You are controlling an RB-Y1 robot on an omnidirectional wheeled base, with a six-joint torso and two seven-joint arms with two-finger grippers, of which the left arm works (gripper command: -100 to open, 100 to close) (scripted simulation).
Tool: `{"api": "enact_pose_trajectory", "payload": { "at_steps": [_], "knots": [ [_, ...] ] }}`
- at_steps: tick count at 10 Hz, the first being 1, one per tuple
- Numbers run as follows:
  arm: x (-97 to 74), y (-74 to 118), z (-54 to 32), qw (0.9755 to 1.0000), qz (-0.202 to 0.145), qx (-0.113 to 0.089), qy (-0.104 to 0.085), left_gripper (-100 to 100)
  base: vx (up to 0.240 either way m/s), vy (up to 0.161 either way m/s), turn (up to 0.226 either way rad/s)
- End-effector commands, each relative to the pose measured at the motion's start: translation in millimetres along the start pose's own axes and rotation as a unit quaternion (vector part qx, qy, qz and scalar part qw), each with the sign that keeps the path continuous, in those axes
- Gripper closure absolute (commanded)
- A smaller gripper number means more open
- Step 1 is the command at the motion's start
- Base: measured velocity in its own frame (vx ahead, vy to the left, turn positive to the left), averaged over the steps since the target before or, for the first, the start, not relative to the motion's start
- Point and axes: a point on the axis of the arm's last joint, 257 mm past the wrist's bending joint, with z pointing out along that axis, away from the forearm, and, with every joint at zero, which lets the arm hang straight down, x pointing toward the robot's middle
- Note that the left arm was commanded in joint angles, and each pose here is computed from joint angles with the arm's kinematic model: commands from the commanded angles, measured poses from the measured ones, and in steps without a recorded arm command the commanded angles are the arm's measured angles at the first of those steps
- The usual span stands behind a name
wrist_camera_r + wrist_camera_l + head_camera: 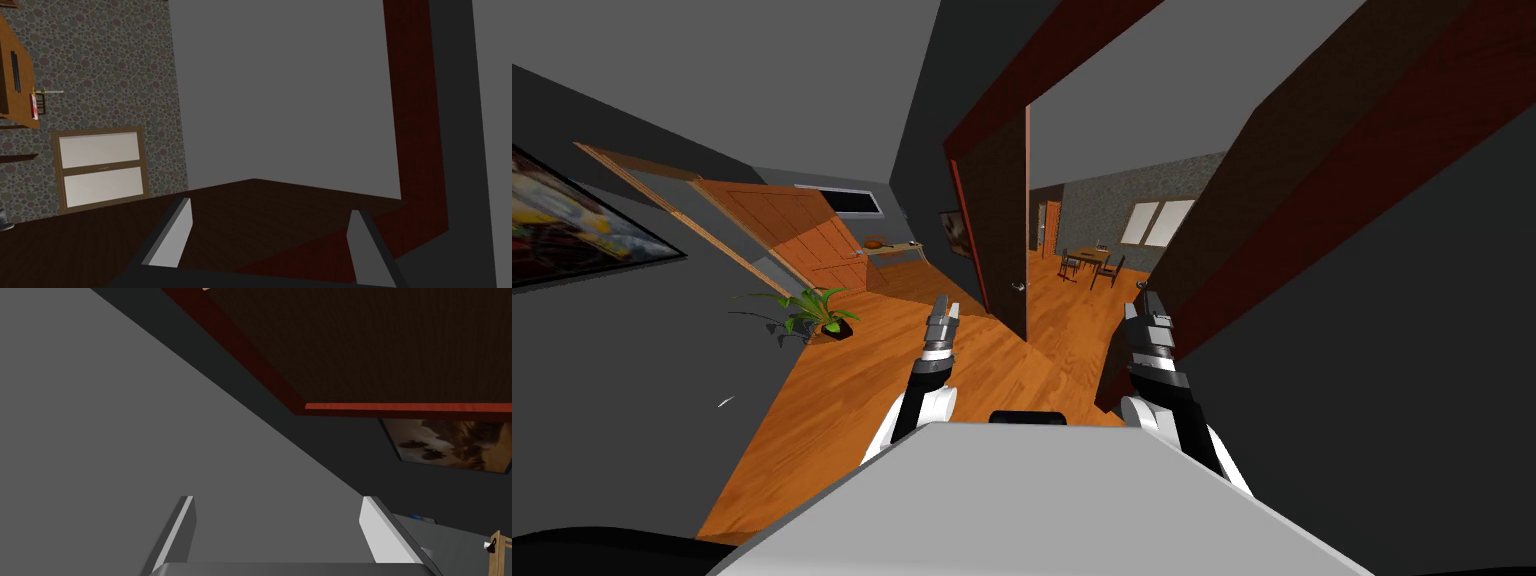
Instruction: Push the door open
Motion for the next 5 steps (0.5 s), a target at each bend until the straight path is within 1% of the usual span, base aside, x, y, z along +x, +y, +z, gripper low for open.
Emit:
{"api": "enact_pose_trajectory", "payload": {
  "at_steps": [1, 3, 5],
  "knots": [
    [2.8, 10.2, -1.9, 1.0, -0.002, -0.007, 0.003, -100, 0.081, 0.064, -0.126],
    [6.3, 25.3, -4.1, 0.9998, -0.004, -0.018, 0.007, -100, 0.075, 0.055, -0.117],
    [9.8, 41.3, -6.8, 0.9995, -0.007, -0.029, 0.011, -100, 0.092, 0.074, -0.122]
  ]
}}
